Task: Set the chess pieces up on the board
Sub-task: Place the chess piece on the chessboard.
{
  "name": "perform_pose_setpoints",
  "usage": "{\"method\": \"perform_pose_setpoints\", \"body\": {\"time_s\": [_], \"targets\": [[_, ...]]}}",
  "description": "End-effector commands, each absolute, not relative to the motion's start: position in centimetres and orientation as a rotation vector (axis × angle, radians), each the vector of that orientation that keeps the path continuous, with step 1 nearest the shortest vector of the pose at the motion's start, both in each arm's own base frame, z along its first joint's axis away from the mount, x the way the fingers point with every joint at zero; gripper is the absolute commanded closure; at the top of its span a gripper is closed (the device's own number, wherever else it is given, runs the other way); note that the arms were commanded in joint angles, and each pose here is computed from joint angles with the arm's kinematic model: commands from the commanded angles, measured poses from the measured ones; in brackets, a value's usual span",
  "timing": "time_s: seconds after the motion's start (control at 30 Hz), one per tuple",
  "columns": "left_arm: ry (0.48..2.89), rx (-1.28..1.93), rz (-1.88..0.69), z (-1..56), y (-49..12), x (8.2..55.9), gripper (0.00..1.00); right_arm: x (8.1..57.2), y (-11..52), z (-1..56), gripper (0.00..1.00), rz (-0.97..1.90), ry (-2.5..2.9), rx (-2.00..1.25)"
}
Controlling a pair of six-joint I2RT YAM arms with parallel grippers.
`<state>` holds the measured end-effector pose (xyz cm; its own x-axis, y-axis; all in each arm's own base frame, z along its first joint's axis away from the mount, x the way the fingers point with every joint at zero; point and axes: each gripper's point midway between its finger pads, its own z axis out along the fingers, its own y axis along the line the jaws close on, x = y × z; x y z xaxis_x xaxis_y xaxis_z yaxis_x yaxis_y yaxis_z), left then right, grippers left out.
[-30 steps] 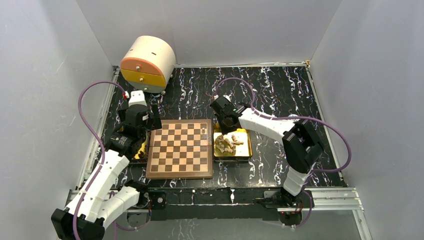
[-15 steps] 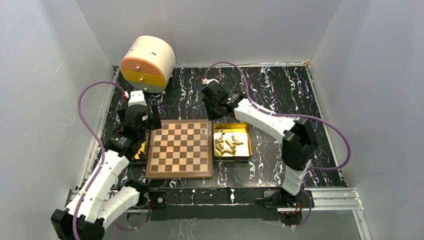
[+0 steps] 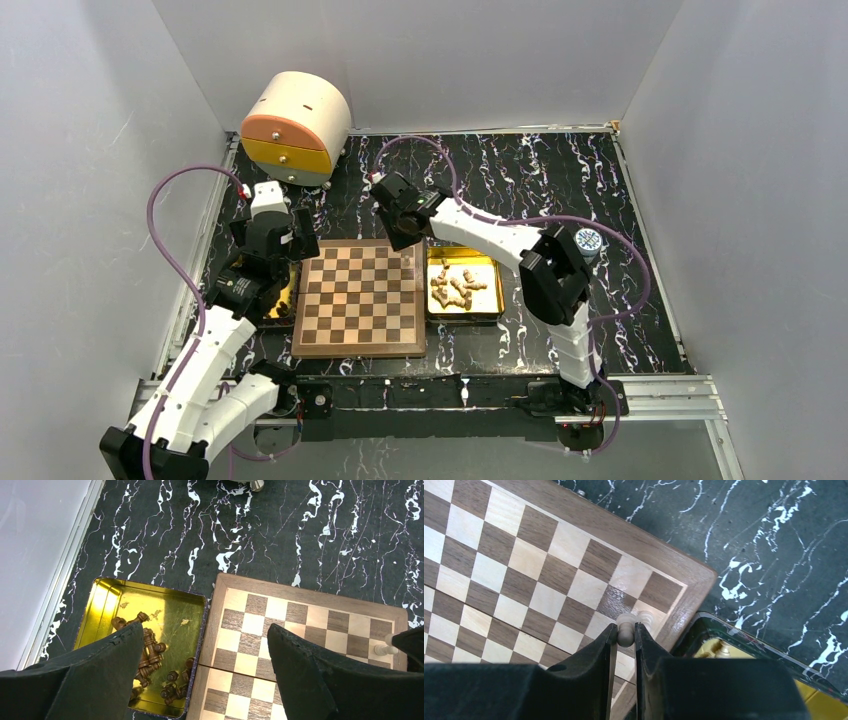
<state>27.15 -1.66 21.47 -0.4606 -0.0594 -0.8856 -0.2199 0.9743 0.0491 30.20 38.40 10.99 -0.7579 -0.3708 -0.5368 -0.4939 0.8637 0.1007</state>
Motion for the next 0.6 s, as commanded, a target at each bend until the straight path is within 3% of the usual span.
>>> {"method": "perform_pose_setpoints", "body": {"time_s": [0.0,0.57], "targets": [[1.975,-0.243,0.196,23.7,-1.1,27.3,0.09,30.2,40.3,12.1,0.74,0.357,2.493,-0.670],[1.966,-0.254,0.202,24.0,-0.8,27.0,0.09,29.8,42.3,8.7,0.70,0.326,2.577,-0.744]]}}
